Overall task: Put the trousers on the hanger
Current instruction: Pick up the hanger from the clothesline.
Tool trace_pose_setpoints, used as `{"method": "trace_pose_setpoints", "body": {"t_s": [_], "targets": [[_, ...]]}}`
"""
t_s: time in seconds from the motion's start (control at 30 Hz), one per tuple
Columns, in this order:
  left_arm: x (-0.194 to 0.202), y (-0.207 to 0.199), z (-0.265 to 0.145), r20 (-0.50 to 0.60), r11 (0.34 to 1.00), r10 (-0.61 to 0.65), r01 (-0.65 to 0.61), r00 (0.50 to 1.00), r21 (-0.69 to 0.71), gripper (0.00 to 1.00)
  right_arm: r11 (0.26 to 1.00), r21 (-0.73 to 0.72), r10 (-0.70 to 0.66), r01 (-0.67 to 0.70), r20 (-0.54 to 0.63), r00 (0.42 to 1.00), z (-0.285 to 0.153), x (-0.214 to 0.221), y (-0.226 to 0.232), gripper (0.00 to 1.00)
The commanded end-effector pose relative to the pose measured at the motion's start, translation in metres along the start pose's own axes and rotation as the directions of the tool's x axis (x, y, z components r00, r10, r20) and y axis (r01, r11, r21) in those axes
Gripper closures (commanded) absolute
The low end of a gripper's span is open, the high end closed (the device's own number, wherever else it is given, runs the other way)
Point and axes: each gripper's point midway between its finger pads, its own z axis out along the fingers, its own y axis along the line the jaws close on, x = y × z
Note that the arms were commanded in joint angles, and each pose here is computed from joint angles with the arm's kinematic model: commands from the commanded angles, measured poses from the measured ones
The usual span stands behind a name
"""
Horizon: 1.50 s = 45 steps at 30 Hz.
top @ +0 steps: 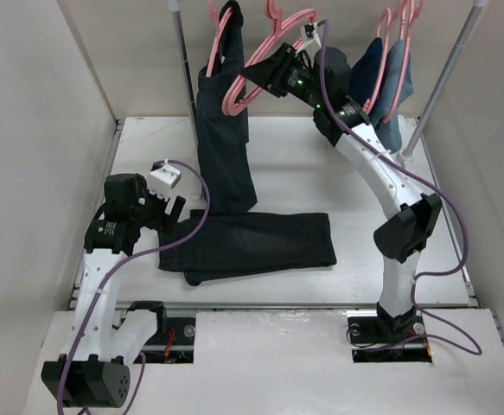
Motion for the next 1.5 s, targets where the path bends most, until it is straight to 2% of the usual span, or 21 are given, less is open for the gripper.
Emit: {"method": "trace_pose_setpoints", "body": {"t_s": [0.0,0.03,0.07,0.47,0.67,0.8,0.9,0.97,1.1,1.3,1.43,1.47], "targets": [[-0.006,0.005,-0.002,0.034,1.000,-0.004,0.005,0.999,-0.025,0.18,0.997,-0.079,-0.006,0.011,0.066,0.998,-0.001,-0.026,0.020,0.64],[-0.006,0.005,-0.002,0.034,1.000,-0.004,0.005,0.999,-0.025,0.18,0.997,-0.079,-0.006,0.011,0.066,0.998,-0.001,-0.026,0.020,0.71],[-0.006,0.005,-0.002,0.034,1.000,-0.004,0.005,0.999,-0.025,0.18,0.998,-0.070,0.007,-0.003,0.057,0.998,0.000,-0.022,0.015,0.73],[-0.003,0.003,-0.001,0.026,1.000,-0.007,0.007,1.000,-0.022,0.17,0.995,-0.098,0.000,0.004,0.046,0.999,-0.027,-0.018,0.032,0.74],[-0.003,0.003,-0.001,0.026,1.000,-0.007,0.007,1.000,-0.022,0.17,0.997,-0.081,-0.004,0.006,0.026,1.000,-0.036,-0.015,0.022,0.74],[-0.003,0.003,-0.001,0.026,1.000,-0.007,0.007,1.000,-0.022,0.17,0.996,-0.091,-0.014,0.015,0.005,1.000,-0.046,-0.010,0.027,0.81],[-0.003,0.003,-0.001,0.026,1.000,-0.007,0.007,1.000,-0.022,0.17,0.995,-0.088,-0.043,0.042,-0.008,0.999,-0.057,-0.004,0.028,0.97],[-0.007,0.003,-0.002,0.039,1.000,-0.004,0.005,0.999,-0.016,0.17,0.993,-0.092,-0.074,0.074,-0.001,0.997,-0.068,-0.004,0.034,1.00],[-0.017,-0.005,-0.005,0.071,0.999,-0.011,0.009,0.997,0.032,0.17,0.986,-0.115,-0.127,0.120,-0.056,0.990,-0.088,0.020,0.038,1.00],[-0.037,-0.022,-0.017,0.133,0.989,0.031,-0.050,0.991,0.141,0.19,0.985,-0.069,-0.168,0.158,-0.192,0.967,-0.128,0.082,0.016,1.00],[-0.074,-0.039,-0.032,0.237,0.964,0.023,-0.085,0.971,0.253,0.19,0.978,-0.025,-0.204,0.207,-0.322,0.924,-0.160,0.147,-0.006,1.00],[-0.080,-0.041,-0.034,0.249,0.959,0.012,-0.081,0.969,0.271,0.19,0.979,0.002,-0.189,0.205,-0.383,0.904,-0.171,0.181,-0.022,1.00]]}}
